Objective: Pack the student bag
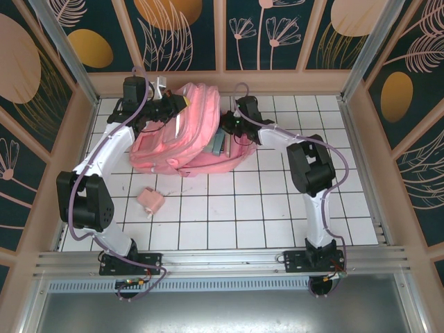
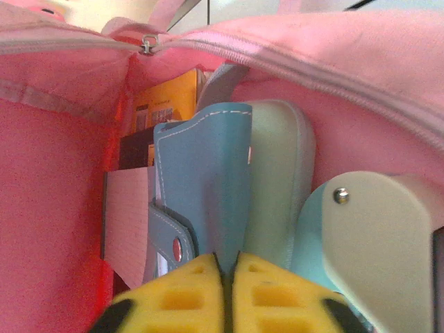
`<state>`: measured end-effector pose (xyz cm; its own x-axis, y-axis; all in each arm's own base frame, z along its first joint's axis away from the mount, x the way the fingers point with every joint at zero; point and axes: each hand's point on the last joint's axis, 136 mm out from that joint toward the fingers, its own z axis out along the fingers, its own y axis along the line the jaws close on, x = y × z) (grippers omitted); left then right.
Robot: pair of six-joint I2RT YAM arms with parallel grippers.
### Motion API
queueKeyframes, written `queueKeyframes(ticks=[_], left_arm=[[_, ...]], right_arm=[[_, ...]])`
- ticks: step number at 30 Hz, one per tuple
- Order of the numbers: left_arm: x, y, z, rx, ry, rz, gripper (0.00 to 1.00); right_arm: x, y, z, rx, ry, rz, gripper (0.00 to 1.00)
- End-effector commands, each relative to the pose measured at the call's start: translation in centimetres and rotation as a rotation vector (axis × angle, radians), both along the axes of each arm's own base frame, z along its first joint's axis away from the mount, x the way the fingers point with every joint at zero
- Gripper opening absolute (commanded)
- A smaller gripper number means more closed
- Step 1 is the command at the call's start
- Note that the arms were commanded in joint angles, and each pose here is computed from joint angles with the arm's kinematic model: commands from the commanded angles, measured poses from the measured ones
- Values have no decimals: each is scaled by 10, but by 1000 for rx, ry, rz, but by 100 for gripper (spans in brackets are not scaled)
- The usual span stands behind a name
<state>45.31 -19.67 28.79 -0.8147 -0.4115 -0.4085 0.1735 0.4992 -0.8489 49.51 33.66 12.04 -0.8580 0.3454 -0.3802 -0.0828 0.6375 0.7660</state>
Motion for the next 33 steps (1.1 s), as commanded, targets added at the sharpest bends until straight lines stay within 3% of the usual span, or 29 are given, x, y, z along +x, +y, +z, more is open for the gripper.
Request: queueKeyframes(ticks=[1, 2, 9, 16, 24, 29, 33], left_arm=[[-8, -11, 63, -46, -209, -81, 0], [-7, -11, 63, -44, -210, -81, 0], [2, -11, 56, -33, -202, -74, 0], [14, -9, 47, 19, -196, -59, 0], [29, -8, 29, 47, -163, -43, 0], [34, -6, 24, 47, -146, -34, 0], [34, -6, 22, 47, -141, -32, 0]], right_arm=[[-3, 7, 4, -23, 5, 11, 30], [-5, 5, 4, -31, 1, 12, 37], [-24, -14, 36, -79, -92, 14, 53], [-75, -35, 46, -178, -175, 54, 66], [-167, 3, 35, -299, -339, 267, 72], [-216, 49, 25, -324, -435, 423, 83], [-239, 96, 15, -371, -475, 525, 87]])
